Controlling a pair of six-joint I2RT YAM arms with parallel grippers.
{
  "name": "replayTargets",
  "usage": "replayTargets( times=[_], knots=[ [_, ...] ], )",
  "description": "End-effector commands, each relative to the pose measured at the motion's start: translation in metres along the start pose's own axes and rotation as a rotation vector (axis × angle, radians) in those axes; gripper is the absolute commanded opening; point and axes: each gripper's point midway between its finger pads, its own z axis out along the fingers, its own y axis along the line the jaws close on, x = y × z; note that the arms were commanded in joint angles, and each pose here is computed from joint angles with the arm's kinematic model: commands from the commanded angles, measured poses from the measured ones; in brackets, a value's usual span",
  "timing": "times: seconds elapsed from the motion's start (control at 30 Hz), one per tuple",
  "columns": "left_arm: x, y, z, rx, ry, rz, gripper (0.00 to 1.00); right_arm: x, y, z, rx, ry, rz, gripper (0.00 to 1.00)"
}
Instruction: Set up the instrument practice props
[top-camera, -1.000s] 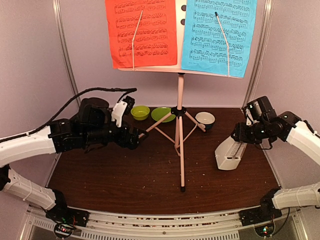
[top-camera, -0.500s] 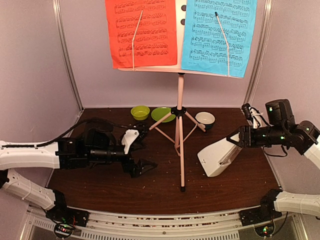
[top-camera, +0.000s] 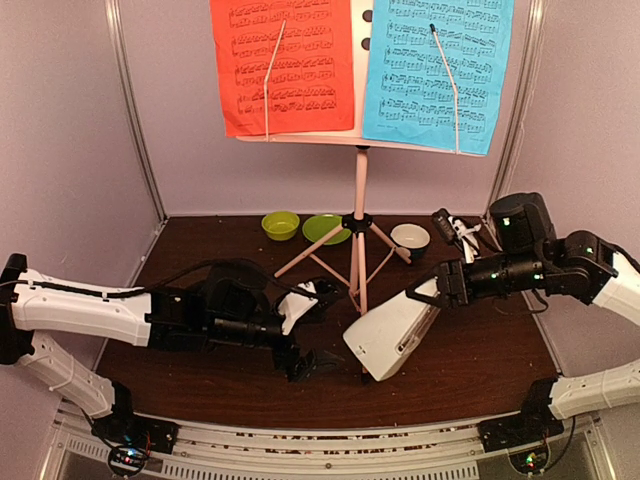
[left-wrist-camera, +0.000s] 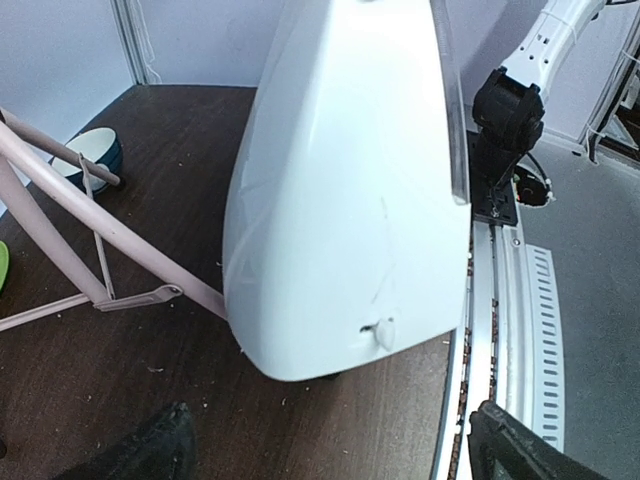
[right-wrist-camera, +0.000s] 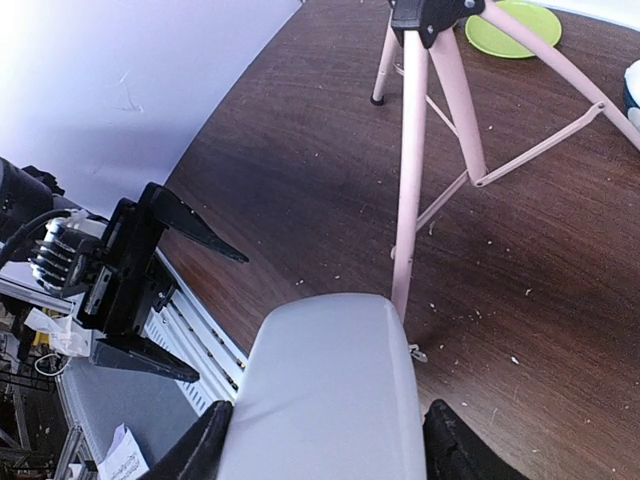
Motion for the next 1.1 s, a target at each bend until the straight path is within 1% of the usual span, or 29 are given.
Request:
replayTargets(
  times=[0.0,0.27,0.43,0.63,0.83,1.07],
  knots=[
    [-0.02,-0.005,0.002,0.021,-0.071,0.002,0.95,-0.06,0.038,-0.008,-0.085,-0.194,-0.011,0.13],
    [-0.002,-0.005,0.004,0.016,-0.024,-0.002,0.89,-0.07,0.063,0.014,-0.12,-0.169,-0.036,0.12],
    [0.011,0.005,0.004,-0.041,0.013,-0.023,0.84,-0.069,0.077,0.019,-0.153,-0.154,-0.052,0.12],
    [0.028,0.013,-0.004,-0.094,0.057,-0.002,0.8,-0.063,0.087,0.022,-0.176,-0.131,-0.071,0.1],
    [0.038,0.016,-0.011,-0.114,0.078,0.009,0.8,-0.06,0.095,0.024,-0.192,-0.117,-0.079,0.1],
    [0.031,0.015,-0.01,-0.109,0.065,0.007,0.79,-0.059,0.106,0.03,-0.2,-0.108,-0.099,0.1]
  ],
)
